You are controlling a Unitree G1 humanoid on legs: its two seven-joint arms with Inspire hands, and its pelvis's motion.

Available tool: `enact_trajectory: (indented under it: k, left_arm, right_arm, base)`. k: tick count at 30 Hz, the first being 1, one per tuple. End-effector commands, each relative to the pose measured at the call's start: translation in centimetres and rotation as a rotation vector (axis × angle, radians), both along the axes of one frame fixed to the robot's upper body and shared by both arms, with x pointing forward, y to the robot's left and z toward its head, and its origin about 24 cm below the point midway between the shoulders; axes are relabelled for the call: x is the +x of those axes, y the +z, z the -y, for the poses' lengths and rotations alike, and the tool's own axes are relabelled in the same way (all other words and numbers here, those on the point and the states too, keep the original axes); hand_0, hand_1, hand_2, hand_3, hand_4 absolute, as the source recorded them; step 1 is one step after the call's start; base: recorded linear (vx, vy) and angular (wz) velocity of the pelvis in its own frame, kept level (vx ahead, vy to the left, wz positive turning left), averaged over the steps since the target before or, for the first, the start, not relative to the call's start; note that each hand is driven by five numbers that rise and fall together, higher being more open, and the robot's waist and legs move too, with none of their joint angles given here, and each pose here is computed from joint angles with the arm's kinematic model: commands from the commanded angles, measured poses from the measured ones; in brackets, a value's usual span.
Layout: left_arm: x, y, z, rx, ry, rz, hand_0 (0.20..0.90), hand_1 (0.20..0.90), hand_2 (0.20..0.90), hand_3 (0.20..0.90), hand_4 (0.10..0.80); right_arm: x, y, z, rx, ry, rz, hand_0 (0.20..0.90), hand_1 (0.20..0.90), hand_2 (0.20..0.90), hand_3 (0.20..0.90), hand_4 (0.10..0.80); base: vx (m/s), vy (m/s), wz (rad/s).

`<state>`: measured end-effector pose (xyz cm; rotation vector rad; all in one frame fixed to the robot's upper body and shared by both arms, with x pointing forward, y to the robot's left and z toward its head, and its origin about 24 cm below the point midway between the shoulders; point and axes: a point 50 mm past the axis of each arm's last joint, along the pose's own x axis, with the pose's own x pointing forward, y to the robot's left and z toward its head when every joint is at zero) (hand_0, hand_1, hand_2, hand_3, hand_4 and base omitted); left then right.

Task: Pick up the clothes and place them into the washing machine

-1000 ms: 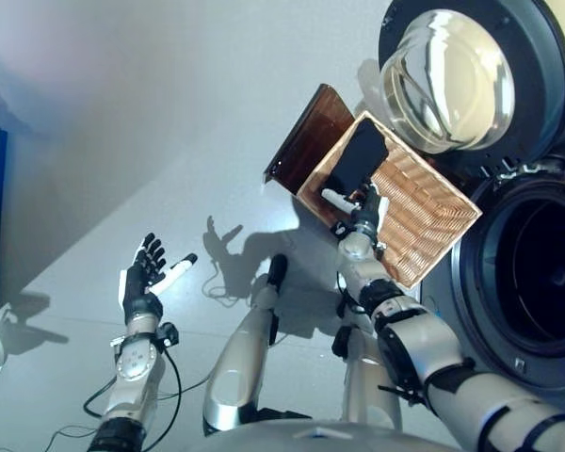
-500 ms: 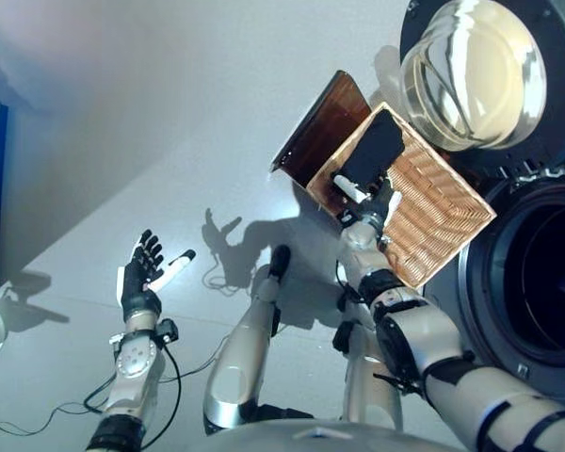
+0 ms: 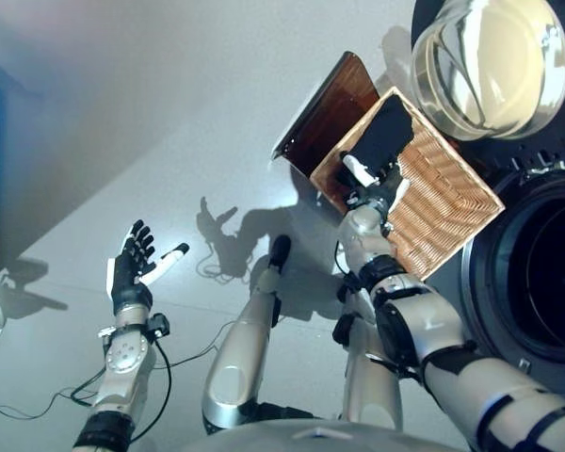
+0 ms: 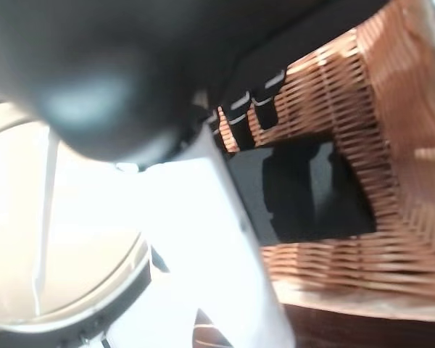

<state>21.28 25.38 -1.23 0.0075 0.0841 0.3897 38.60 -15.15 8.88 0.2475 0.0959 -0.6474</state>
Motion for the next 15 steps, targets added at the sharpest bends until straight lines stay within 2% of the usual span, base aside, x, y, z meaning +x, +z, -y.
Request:
enact_trajectory:
  k: [1, 11, 12, 13, 14, 15]
  left_arm:
    - [-0.9, 3.6, -2.2, 0.111, 0.009, 0.147, 0.9, 0.9, 0.9, 0.9, 0.8]
    - [-0.7, 3.9, -2.3, 0.112, 0.006, 0.165, 0.9, 0.9, 0.9, 0.9, 0.8]
    - [-0.7, 4.0, -2.3, 0.114, 0.007, 0.165, 0.9, 0.9, 0.9, 0.9, 0.8]
    - [-0.7, 4.0, -2.3, 0.114, 0.006, 0.166, 0.9, 0.9, 0.9, 0.9, 0.8]
    - [-0.7, 4.0, -2.3, 0.114, 0.007, 0.168, 0.9, 0.9, 0.9, 0.9, 0.8]
    - [-0.7, 4.0, -2.4, 0.117, 0.01, 0.167, 0.9, 0.9, 0.9, 0.9, 0.8]
  right_arm:
    - [1.3, 5.3, 0.6, -0.024, -0.04, 0.211, 0.9, 0.9, 0.9, 0.9, 0.8]
    - [1.8, 7.4, 1.6, -0.025, -0.073, 0.251, 0.9, 0.9, 0.9, 0.9, 0.8]
    - [1.8, 7.5, 1.6, -0.025, -0.074, 0.252, 0.842, 0.842, 0.842, 0.842, 0.759]
    - [1.8, 7.5, 1.6, -0.027, -0.072, 0.253, 0.842, 0.842, 0.842, 0.842, 0.759]
    - [1.8, 7.6, 1.6, -0.027, -0.071, 0.254, 0.584, 0.584, 0.584, 0.584, 0.575]
    - [1.8, 7.5, 1.6, -0.028, -0.069, 0.252, 0.516, 0.516, 0.516, 0.516, 0.525]
  base:
    - [0.0, 0.0, 0.0]
    - [-0.005, -0.004, 0.01]
    - [0.0, 0.0, 0.0]
    - [0.0, 0.0, 0.0]
    - [0.0, 0.0, 0.0]
    - [0.0, 0.0, 0.0]
